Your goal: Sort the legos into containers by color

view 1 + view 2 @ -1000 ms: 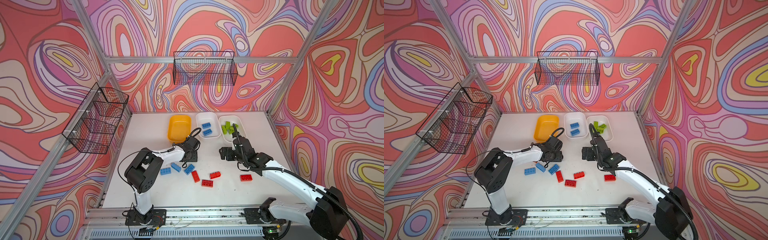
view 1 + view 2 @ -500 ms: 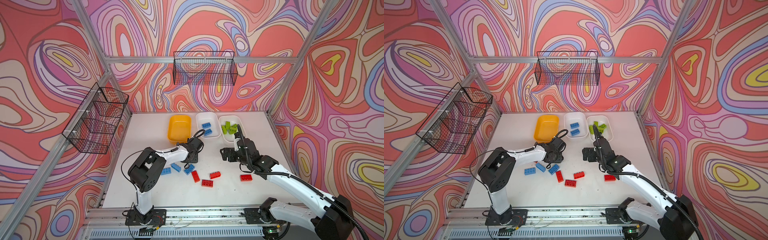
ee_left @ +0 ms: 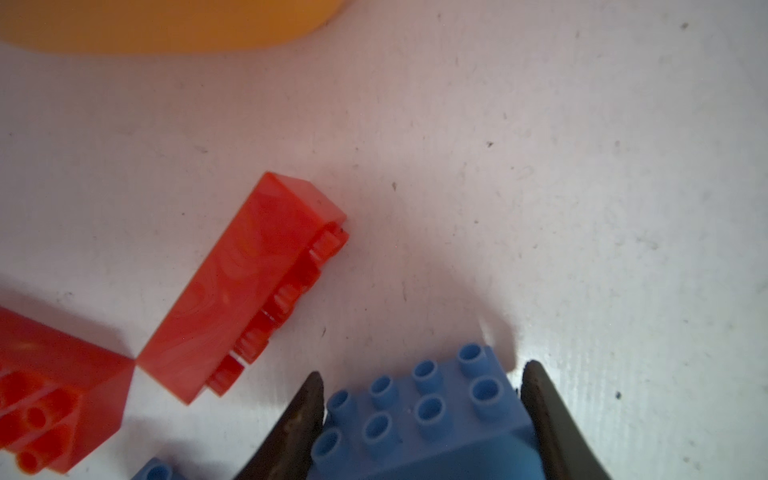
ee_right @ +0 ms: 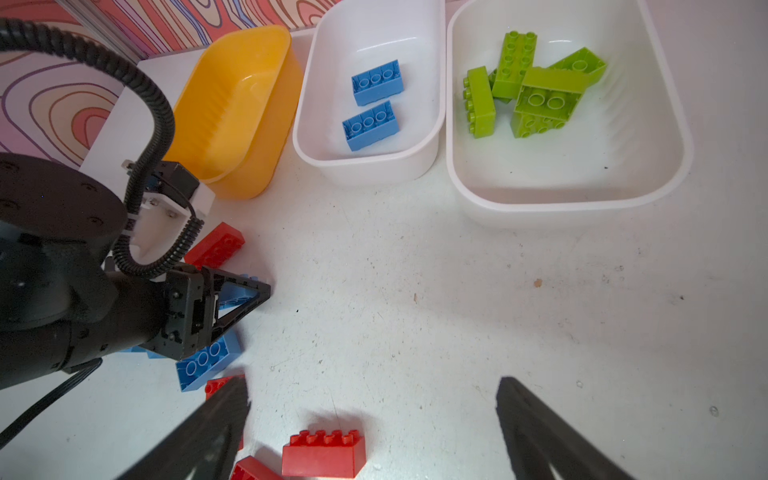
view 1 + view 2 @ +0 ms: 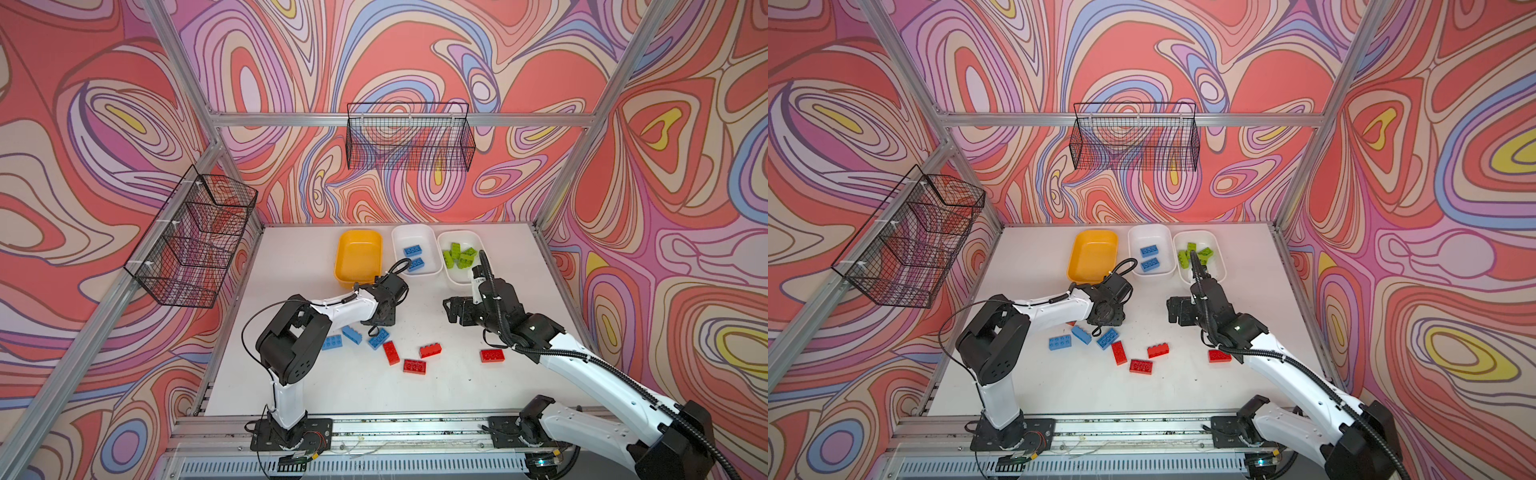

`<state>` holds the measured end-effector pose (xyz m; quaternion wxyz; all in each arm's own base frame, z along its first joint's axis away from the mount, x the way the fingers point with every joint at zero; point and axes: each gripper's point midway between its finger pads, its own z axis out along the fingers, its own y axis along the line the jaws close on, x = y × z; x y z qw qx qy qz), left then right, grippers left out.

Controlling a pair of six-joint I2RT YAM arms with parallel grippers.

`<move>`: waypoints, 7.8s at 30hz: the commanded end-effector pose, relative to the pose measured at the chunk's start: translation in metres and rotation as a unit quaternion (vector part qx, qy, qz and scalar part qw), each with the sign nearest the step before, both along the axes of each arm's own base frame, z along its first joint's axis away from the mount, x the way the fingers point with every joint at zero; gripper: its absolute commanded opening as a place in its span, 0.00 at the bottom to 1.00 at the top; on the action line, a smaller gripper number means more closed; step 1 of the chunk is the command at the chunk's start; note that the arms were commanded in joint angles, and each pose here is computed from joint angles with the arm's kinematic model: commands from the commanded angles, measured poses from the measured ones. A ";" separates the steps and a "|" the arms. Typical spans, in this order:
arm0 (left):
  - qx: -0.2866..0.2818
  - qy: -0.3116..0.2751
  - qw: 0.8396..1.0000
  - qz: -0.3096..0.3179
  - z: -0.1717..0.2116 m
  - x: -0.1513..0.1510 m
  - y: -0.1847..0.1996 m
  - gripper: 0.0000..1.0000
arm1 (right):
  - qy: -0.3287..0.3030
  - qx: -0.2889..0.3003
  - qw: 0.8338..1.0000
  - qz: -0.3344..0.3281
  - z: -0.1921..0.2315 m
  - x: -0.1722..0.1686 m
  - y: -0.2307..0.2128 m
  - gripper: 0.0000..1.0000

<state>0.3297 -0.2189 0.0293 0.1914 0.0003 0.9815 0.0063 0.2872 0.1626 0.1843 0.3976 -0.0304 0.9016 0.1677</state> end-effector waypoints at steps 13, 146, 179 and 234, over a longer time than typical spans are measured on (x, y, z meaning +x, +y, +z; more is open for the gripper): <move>0.003 -0.043 0.998 -0.039 0.054 0.045 -0.032 0.35 | -0.010 0.008 1.000 -0.014 0.024 0.000 -0.004 0.98; -0.027 -0.072 0.996 0.043 0.066 0.022 0.006 0.00 | 0.009 0.010 1.000 0.011 0.008 -0.017 0.018 0.98; -0.121 -0.203 0.971 -0.032 0.108 0.210 -0.129 0.75 | -0.013 -0.004 1.000 0.017 0.022 -0.001 0.025 0.98; -0.029 -0.029 0.985 0.169 -0.005 -0.082 0.144 0.78 | 0.020 0.050 0.998 0.044 0.021 -0.036 0.049 0.98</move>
